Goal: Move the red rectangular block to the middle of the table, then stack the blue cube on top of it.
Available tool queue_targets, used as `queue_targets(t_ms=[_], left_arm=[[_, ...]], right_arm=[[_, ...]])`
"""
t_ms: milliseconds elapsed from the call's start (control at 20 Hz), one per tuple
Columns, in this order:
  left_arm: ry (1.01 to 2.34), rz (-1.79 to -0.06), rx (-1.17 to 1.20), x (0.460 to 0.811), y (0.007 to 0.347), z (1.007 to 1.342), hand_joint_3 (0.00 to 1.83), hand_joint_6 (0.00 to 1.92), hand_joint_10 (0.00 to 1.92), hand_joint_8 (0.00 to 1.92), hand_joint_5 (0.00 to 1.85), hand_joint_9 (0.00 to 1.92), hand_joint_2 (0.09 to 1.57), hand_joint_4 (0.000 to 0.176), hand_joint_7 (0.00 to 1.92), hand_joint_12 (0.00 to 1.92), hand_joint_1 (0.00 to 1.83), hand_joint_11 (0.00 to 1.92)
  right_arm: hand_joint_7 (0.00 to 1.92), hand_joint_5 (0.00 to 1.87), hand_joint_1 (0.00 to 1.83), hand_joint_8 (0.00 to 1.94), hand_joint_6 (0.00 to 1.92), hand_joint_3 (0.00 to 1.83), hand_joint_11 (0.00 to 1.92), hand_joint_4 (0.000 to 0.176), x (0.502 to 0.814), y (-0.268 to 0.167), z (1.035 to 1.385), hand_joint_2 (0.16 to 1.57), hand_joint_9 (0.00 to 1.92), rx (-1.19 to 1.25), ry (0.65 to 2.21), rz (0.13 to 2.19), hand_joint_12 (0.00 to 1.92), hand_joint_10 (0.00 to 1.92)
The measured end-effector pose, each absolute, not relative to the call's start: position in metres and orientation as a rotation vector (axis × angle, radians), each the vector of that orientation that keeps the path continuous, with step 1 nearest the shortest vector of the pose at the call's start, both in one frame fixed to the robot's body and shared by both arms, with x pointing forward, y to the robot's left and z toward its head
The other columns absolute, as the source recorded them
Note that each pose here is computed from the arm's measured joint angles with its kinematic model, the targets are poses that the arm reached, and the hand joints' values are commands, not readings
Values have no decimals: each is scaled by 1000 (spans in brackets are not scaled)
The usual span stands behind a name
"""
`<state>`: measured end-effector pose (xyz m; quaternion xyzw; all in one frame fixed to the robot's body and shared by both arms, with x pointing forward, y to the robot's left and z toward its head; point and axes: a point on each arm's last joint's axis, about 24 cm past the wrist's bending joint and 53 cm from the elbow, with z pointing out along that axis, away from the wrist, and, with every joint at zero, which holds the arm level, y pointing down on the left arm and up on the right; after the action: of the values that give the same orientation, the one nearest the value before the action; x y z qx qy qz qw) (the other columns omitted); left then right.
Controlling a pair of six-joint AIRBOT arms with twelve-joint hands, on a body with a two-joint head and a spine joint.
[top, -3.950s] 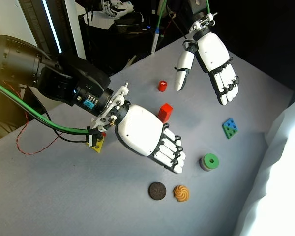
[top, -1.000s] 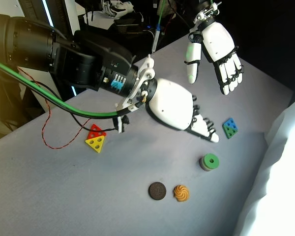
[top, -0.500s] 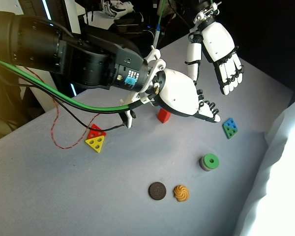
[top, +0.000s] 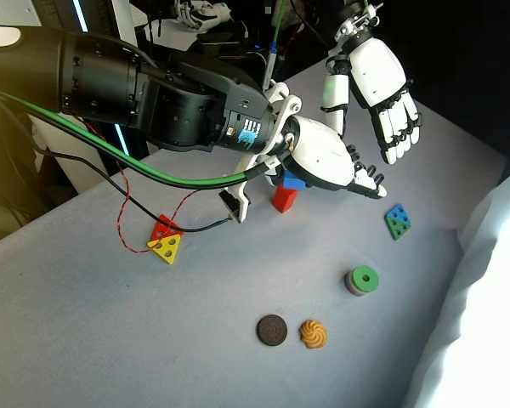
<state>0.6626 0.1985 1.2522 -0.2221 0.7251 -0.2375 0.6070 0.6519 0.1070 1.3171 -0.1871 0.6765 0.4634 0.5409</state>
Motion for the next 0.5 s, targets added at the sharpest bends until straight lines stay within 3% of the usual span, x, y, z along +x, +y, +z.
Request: queue_targets(t_ms=[500], left_arm=[[1668,-541,-521,665,203,1254,1,3,2,2,257,184,1268,0,231,338,13,0]], right_arm=[[381,1275,1099,5,483,0,0,176,653,114,1307,990,118,-434,1630,1109,0,8]])
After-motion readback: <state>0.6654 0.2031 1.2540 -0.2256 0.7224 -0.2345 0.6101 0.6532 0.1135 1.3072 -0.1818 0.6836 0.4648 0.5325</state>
